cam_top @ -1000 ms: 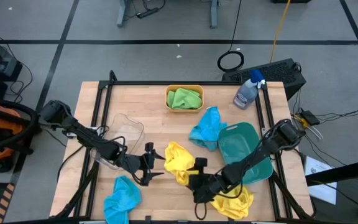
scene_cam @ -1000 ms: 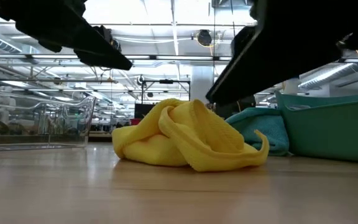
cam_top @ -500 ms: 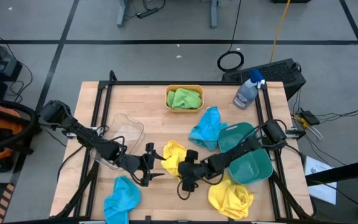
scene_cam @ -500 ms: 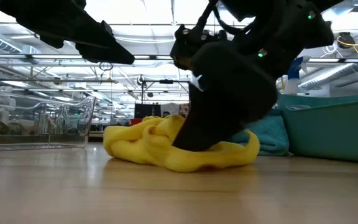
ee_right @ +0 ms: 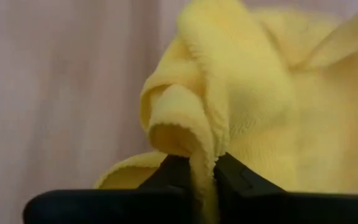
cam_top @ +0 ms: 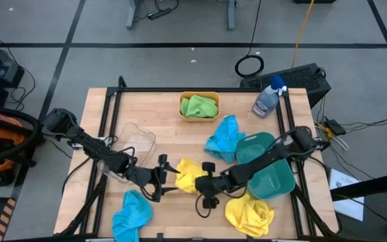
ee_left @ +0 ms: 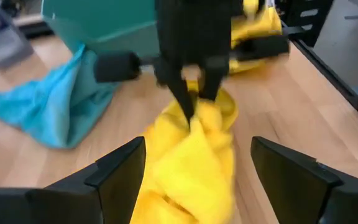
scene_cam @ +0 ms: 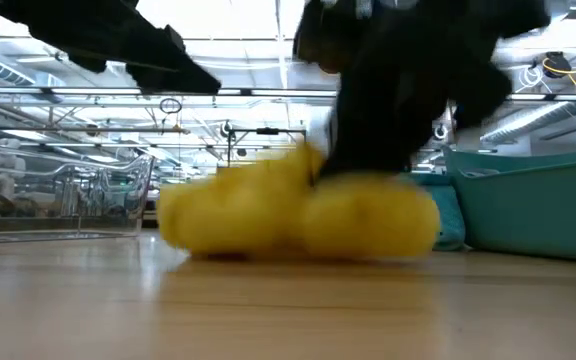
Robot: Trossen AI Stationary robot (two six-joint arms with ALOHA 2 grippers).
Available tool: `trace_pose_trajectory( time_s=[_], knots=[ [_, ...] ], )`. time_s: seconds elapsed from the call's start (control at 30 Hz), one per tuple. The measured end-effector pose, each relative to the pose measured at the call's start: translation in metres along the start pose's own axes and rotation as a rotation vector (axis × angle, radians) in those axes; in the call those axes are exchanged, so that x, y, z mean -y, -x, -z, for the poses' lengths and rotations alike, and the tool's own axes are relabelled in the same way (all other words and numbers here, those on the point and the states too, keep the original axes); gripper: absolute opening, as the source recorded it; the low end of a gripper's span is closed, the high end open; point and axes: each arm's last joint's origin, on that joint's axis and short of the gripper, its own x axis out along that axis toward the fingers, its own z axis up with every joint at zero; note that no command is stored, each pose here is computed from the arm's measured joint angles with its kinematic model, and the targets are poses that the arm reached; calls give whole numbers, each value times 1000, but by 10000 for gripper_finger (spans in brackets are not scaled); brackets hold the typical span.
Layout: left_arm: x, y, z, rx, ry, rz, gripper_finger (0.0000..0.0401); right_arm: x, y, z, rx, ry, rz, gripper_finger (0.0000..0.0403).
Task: Sort microfiber towel by color & place in baskets
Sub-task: Put the top yellow microfiber cloth into the green bin
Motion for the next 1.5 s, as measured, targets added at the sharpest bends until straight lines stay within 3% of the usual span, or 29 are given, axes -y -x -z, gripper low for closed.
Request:
trace_pose_trajectory(
  time_s=[0.1, 0.27, 0.53, 0.77, 1.0, 1.2, 1.5],
  knots=[
    [5, 1, -10, 31, -57, 15, 297, -1, 29, -19, 96, 42, -16, 7],
    [14, 5, -25, 80, -110, 42, 297, -3, 70, -38, 236, 121, 59, 8],
    [32, 16, -47, 138, -235, 57, 297, -18, 112, -46, 377, 161, 164, 8],
    [46, 32, -69, 153, -370, -97, 297, -31, 114, -48, 463, 124, 154, 8],
    [55, 39, -67, 141, -422, -175, 297, -36, 111, -63, 622, 195, 161, 8],
    [52, 42, -67, 106, -493, -354, 297, -37, 116, -69, 696, 191, 160, 8],
    [52, 42, -68, 114, -467, -377, 297, -37, 117, -70, 704, 189, 158, 9]
  ],
)
